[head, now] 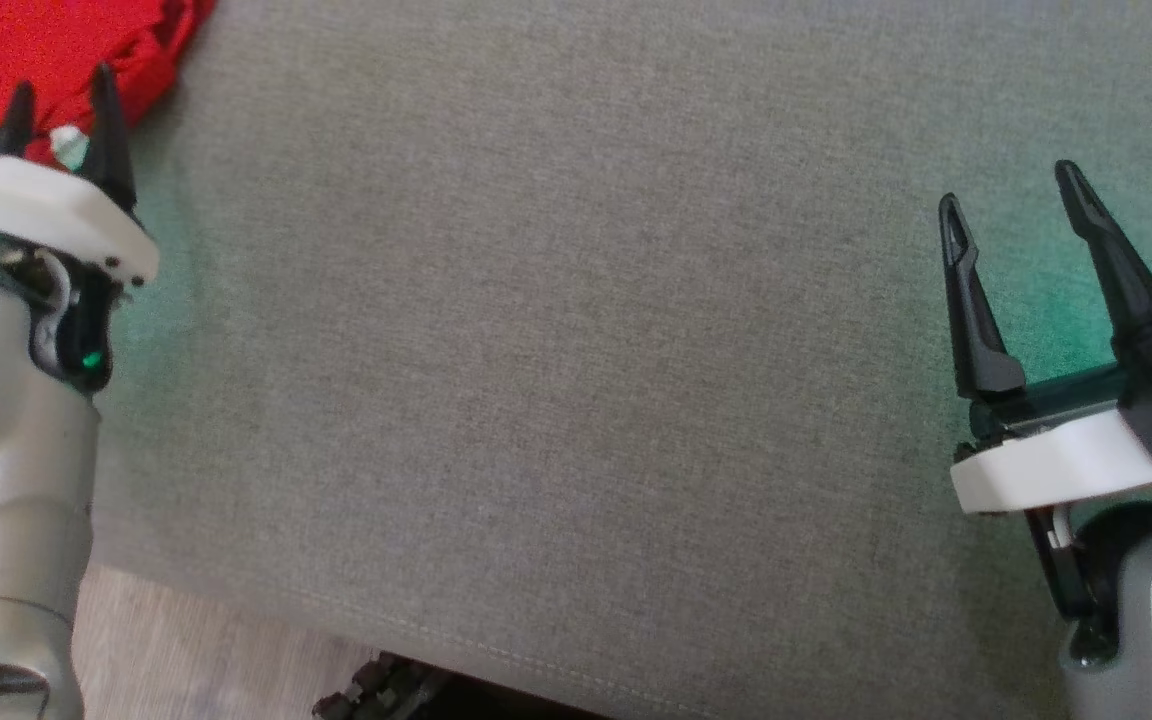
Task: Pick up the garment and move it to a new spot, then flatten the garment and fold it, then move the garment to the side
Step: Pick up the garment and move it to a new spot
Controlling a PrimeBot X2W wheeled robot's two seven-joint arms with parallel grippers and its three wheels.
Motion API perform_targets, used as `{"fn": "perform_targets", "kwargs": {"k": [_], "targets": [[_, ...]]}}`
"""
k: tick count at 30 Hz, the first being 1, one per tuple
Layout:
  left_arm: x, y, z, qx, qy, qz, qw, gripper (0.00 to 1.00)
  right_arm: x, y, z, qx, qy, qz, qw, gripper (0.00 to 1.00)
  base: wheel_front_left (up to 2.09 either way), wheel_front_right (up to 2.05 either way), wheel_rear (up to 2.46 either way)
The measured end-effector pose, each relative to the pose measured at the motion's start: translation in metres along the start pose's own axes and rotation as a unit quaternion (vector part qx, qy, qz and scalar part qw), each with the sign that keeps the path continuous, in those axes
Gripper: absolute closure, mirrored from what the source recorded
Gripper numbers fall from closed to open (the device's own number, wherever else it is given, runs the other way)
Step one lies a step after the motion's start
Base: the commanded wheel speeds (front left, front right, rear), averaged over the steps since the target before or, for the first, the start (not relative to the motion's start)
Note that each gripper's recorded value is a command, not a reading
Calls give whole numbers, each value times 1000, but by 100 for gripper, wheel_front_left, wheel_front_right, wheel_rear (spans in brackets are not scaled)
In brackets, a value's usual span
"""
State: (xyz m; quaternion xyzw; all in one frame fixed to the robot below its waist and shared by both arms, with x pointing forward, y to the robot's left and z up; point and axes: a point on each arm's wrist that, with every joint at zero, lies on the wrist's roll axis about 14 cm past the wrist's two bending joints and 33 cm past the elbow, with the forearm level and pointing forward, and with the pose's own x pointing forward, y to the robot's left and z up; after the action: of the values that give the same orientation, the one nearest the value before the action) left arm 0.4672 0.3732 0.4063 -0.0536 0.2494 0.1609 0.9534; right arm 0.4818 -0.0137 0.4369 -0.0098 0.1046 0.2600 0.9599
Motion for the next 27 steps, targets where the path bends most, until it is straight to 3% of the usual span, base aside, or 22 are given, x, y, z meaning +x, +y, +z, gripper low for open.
{"fn": "perform_targets", "kwargs": {"k": [9,14,15,16,18,19,27], "targets": [[11,9,-53,10,71,20,997,0,4,-12,-16,0,16,-11,1000,0,0,0,0],[18,8,-52,17,70,23,997,31,5,-15,-17,0,16,-14,1000,0,0,0,0],[19,9,-51,17,67,24,997,53,5,-15,-18,0,17,-14,1000,0,0,0,0],[19,9,-52,17,67,26,997,61,5,-16,-18,0,17,-15,1000,0,0,0,0],[20,10,-52,19,64,28,997,95,4,-17,-19,0,18,-17,1000,0,0,0,0],[21,11,-50,19,60,29,998,100,4,-18,-19,-1,19,-18,1000,0,0,0,0],[22,14,-10,40,-10,30,999,100,1,-20,-11,-5,7,-23,1000,0,0,0,0]]}}
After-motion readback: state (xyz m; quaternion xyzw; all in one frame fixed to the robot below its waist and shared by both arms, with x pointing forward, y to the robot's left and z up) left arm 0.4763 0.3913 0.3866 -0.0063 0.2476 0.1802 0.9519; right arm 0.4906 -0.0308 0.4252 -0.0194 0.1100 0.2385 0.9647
